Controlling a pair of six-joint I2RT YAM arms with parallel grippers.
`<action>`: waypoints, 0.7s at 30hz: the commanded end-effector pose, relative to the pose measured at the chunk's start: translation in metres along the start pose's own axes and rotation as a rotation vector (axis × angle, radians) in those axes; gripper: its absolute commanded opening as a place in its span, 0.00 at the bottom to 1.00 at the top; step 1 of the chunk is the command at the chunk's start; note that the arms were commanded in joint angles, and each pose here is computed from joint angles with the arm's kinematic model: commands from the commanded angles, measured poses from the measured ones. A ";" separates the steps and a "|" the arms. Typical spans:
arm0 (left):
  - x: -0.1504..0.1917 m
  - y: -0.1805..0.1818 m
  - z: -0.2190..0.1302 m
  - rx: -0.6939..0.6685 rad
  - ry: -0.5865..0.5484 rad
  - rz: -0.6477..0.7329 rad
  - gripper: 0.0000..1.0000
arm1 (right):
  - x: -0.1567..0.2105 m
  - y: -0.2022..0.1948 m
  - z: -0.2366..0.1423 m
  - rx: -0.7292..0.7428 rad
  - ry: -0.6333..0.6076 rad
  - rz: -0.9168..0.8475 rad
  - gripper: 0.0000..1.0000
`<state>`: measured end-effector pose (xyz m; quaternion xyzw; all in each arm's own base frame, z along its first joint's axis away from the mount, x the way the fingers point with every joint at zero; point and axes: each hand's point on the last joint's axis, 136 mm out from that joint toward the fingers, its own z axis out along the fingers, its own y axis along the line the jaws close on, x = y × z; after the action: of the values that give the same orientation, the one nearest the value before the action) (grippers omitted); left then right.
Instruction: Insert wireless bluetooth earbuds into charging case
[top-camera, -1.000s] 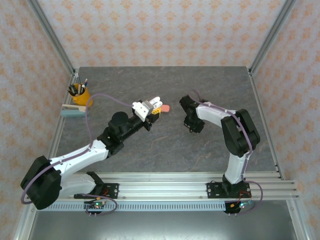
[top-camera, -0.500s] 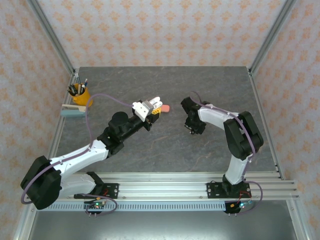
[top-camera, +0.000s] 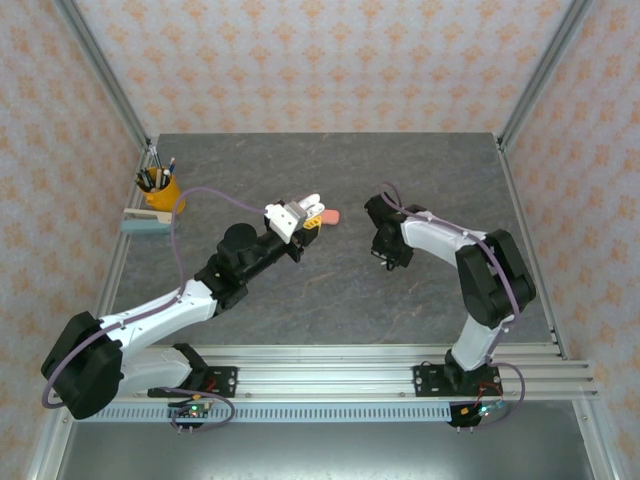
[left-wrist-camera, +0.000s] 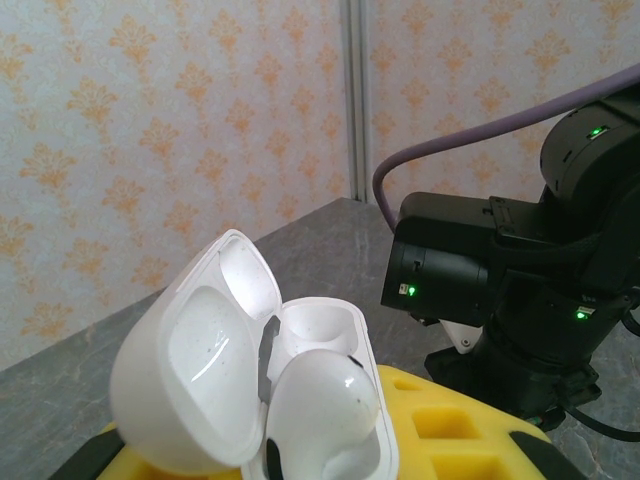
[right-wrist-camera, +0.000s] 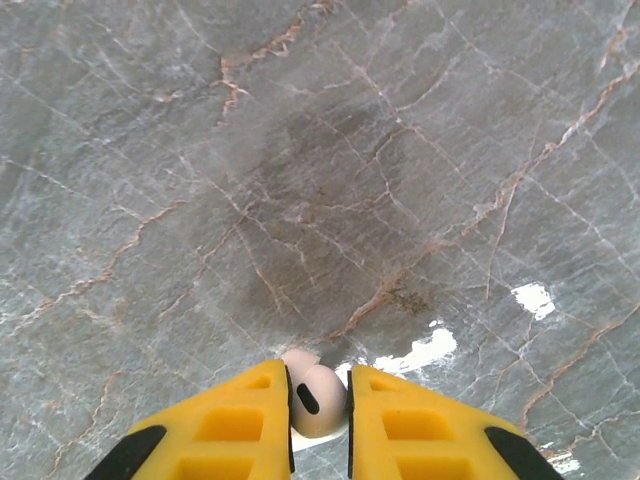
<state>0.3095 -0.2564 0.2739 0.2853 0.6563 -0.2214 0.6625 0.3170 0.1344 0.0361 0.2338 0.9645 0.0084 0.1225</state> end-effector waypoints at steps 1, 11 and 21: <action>-0.014 0.005 -0.002 -0.029 -0.032 0.021 0.00 | -0.007 -0.006 -0.004 0.000 -0.044 -0.030 0.17; -0.014 0.005 -0.002 -0.028 -0.026 0.022 0.00 | 0.007 0.006 0.013 -0.059 0.026 -0.158 0.17; -0.015 0.005 -0.001 -0.026 -0.035 0.019 0.00 | 0.021 0.014 0.014 -0.081 0.134 -0.393 0.20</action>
<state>0.3096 -0.2561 0.2695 0.2869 0.6623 -0.2193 0.6565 0.3168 0.1535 0.0262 0.0799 0.9907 0.0456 0.1000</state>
